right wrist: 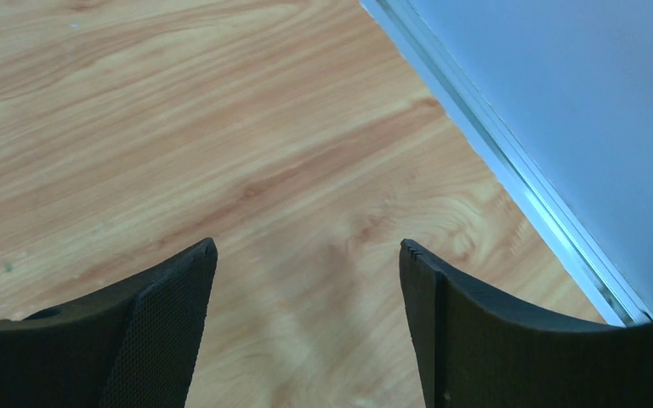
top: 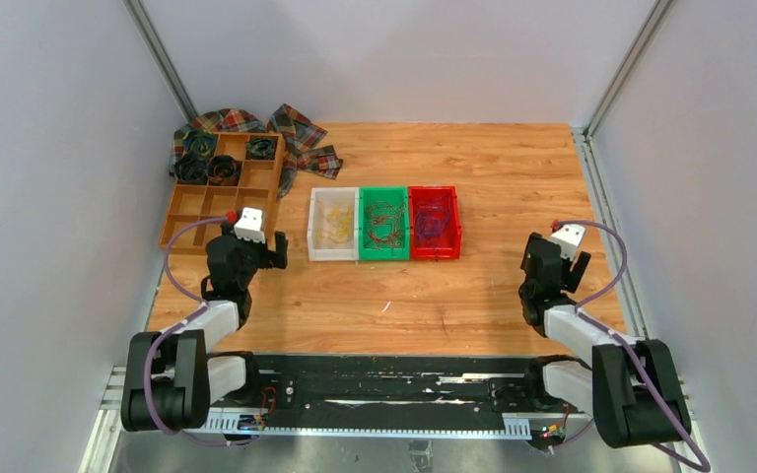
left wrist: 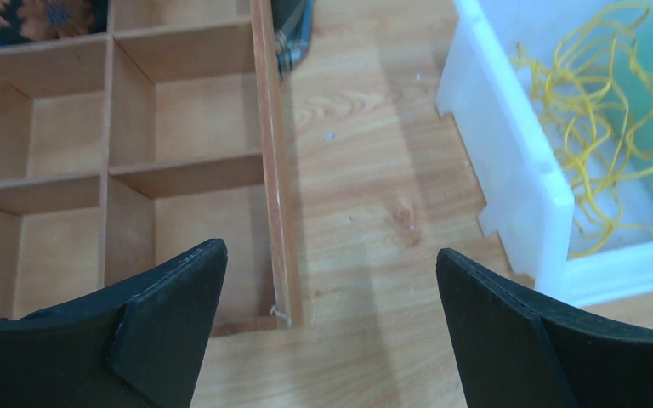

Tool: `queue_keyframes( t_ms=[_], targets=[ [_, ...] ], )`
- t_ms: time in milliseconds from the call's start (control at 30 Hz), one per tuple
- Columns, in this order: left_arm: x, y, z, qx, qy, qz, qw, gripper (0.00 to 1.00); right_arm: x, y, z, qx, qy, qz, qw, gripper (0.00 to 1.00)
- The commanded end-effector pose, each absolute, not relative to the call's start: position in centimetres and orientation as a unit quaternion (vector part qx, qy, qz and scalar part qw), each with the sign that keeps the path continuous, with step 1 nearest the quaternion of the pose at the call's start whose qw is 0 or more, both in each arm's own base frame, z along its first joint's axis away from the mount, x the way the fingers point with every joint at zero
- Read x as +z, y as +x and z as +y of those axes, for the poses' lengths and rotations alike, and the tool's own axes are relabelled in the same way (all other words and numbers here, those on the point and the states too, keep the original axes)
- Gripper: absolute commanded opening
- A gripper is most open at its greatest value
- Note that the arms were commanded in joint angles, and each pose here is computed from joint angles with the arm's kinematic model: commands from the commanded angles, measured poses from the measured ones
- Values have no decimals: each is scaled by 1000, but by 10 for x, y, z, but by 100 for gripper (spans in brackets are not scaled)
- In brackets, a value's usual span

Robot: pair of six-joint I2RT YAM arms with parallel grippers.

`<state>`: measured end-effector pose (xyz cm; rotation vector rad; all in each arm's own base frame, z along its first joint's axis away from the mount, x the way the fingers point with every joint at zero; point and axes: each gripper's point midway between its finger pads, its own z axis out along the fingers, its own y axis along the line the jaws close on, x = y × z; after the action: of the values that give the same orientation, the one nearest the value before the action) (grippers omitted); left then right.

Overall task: Untangle the cables
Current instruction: Reset both arms

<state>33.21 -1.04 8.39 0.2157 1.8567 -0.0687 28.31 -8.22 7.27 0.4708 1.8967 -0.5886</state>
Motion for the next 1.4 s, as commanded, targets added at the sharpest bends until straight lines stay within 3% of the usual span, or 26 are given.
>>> queue_keyframes(
  t_ms=[0, 300, 400, 533, 1367],
  targets=[
    [123, 353, -4, -24, 64, 744, 665, 98, 95, 316, -69, -203, 158, 767, 588, 78],
    [104, 357, -16, -30, 81, 747, 659, 98, 88, 334, -50, -188, 85, 766, 609, 80],
    [114, 340, -23, -13, 91, 693, 715, 98, 90, 336, -40, -211, 55, 761, 611, 81],
    [100, 356, -10, 18, 55, 747, 663, 98, 87, 340, -37, -196, 46, 764, 613, 81],
    [103, 361, -4, 23, 31, 742, 669, 98, 74, 346, -40, -161, 50, 778, 605, 85]
  ],
)
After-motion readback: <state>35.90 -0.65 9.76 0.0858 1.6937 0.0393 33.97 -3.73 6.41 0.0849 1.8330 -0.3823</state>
